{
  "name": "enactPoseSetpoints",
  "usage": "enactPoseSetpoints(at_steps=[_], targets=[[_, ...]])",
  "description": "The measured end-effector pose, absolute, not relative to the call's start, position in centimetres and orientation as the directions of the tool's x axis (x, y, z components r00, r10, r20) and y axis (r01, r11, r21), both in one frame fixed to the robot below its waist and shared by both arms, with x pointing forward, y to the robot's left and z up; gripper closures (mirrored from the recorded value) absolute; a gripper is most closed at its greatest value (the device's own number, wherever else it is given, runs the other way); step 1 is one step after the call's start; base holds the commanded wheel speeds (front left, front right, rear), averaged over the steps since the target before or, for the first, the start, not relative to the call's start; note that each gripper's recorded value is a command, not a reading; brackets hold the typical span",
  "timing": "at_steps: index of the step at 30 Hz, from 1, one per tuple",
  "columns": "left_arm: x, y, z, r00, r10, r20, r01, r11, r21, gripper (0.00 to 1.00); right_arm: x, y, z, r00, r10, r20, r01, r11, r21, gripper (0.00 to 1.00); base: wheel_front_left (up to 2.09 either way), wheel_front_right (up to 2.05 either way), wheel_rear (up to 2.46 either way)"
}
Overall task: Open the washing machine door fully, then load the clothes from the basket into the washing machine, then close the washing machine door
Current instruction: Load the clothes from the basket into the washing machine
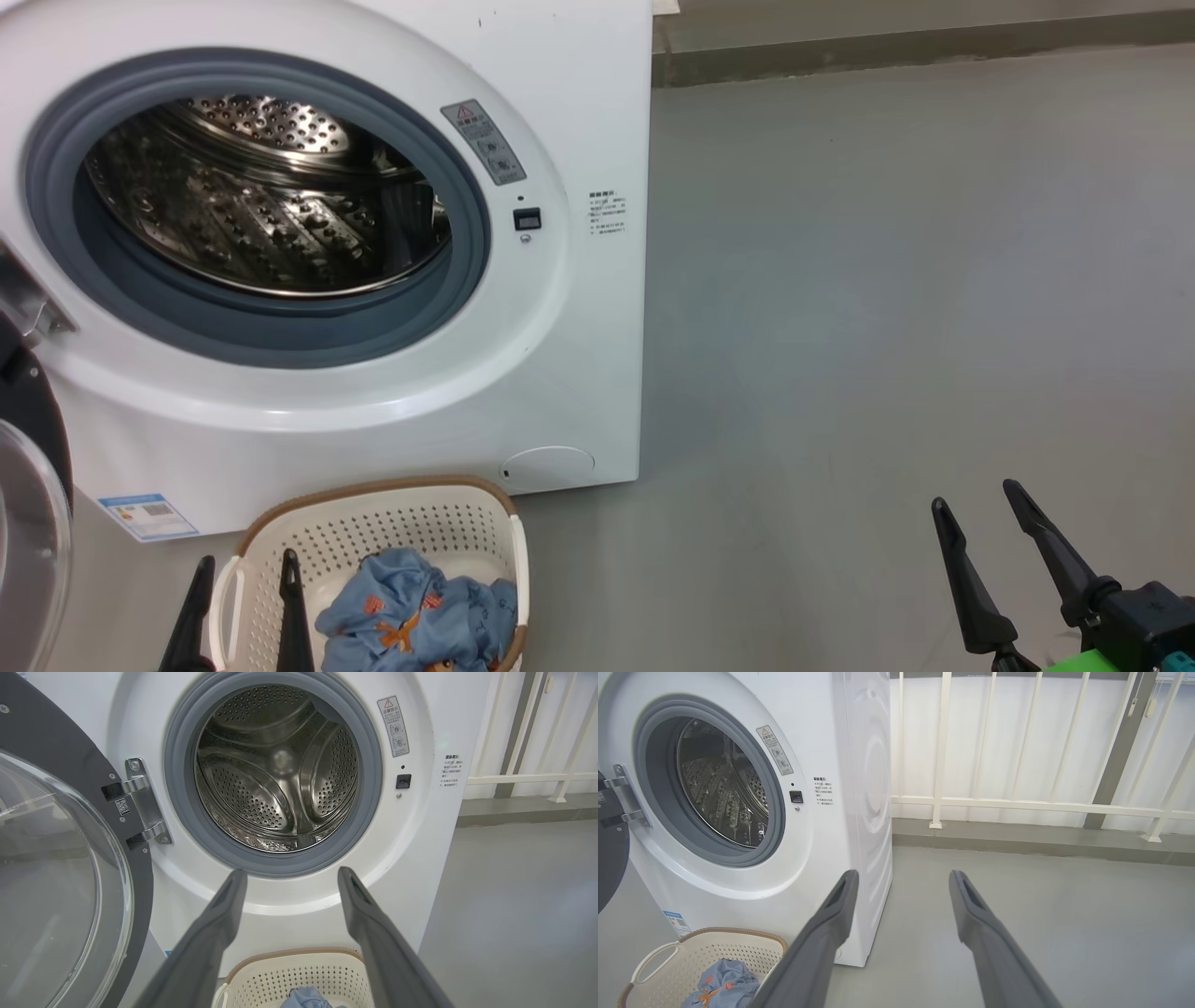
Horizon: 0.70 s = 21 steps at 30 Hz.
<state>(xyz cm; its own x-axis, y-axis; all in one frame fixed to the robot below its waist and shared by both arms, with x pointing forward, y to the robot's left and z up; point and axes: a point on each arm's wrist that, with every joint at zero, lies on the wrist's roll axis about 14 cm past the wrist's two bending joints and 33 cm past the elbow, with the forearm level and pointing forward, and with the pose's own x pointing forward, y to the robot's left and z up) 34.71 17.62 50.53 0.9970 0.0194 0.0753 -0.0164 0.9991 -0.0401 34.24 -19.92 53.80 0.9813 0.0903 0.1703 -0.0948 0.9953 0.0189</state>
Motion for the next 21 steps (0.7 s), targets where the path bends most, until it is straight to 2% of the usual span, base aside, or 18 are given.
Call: enactPoseSetpoints(at_steps=[21], targets=[[34.38, 17.24, 49.94, 0.998, 0.007, 0.057, -0.005, 0.999, -0.04, 0.0, 34.3, -19.5, 53.95, 0.979, 0.107, 0.174, -0.111, 0.994, 0.014, 0.0, 0.1, -0.1, 0.0]])
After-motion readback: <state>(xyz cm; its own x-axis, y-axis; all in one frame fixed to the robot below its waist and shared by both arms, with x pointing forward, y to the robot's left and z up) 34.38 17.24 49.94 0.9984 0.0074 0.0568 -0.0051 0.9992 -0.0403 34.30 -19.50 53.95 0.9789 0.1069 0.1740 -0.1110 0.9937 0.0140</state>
